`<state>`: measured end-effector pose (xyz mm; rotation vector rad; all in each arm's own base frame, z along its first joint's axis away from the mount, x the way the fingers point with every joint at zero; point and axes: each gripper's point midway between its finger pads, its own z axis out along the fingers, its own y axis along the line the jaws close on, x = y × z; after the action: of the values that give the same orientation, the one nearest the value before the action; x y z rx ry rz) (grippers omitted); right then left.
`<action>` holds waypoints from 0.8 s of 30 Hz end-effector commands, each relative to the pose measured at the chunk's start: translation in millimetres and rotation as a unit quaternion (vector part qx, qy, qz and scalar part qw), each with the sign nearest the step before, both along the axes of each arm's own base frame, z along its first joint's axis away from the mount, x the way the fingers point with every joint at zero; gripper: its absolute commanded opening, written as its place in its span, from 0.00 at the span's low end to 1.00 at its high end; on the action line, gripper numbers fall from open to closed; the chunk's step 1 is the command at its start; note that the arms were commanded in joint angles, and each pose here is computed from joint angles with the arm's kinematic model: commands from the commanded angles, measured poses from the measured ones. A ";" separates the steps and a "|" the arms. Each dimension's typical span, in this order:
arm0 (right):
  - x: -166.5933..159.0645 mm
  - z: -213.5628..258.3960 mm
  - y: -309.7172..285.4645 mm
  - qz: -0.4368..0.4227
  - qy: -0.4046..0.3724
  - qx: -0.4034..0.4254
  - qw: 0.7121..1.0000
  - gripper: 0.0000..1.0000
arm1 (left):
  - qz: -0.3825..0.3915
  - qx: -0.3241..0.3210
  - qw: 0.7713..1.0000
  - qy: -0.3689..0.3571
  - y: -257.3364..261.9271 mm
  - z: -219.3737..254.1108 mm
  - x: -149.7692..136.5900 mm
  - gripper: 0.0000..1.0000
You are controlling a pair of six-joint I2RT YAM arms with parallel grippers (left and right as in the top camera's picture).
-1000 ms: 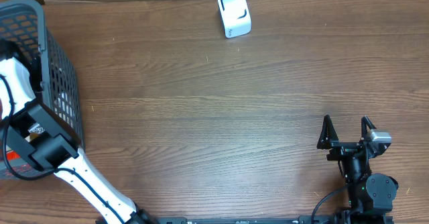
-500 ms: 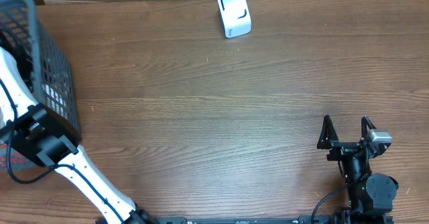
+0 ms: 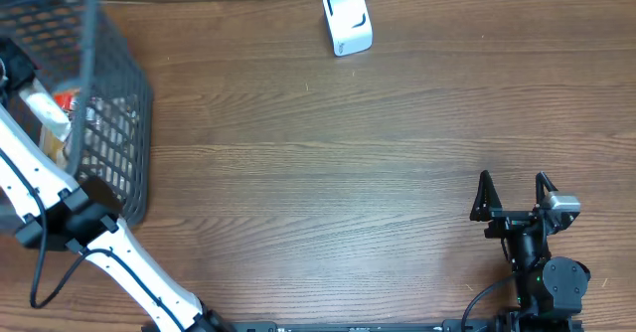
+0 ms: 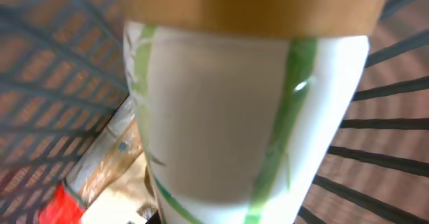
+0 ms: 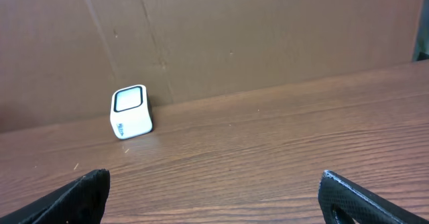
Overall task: Scan the item barcode
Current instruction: 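Grasp the white tube with bamboo print in the basket, lift out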
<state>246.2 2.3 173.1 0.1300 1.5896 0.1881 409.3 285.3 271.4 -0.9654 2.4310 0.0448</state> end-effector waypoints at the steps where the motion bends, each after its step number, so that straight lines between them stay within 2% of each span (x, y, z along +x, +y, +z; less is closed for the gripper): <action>1: 0.1 -2.0 -2.1 -0.005 -0.001 -0.002 1.000 1.00 | -0.001 -0.002 1.000 -0.022 -9.2 17.0 -1.0 0.04; 10: 0.1 -2.0 -2.1 -0.005 -0.001 -0.002 1.000 1.00 | -0.006 -0.023 1.000 -0.003 -12.2 0.0 2.2 0.04; 14: 0.1 -2.0 -2.1 -0.005 -0.001 -0.002 1.000 1.00 | -0.039 -0.018 0.998 -0.035 -21.7 18.8 6.5 0.04; 20: 0.1 -2.0 -2.1 -0.005 -0.001 -0.002 1.000 1.00 | -0.078 0.040 0.994 -0.072 -24.8 56.3 3.0 0.04; 24: 0.1 -2.0 -2.1 -0.005 -0.001 -0.002 1.000 1.00 | -0.144 0.062 0.982 -0.108 -39.2 78.3 8.5 0.04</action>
<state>246.2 2.3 173.0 0.1301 1.5900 0.1881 421.6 268.7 294.1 -0.7596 2.4099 -0.0131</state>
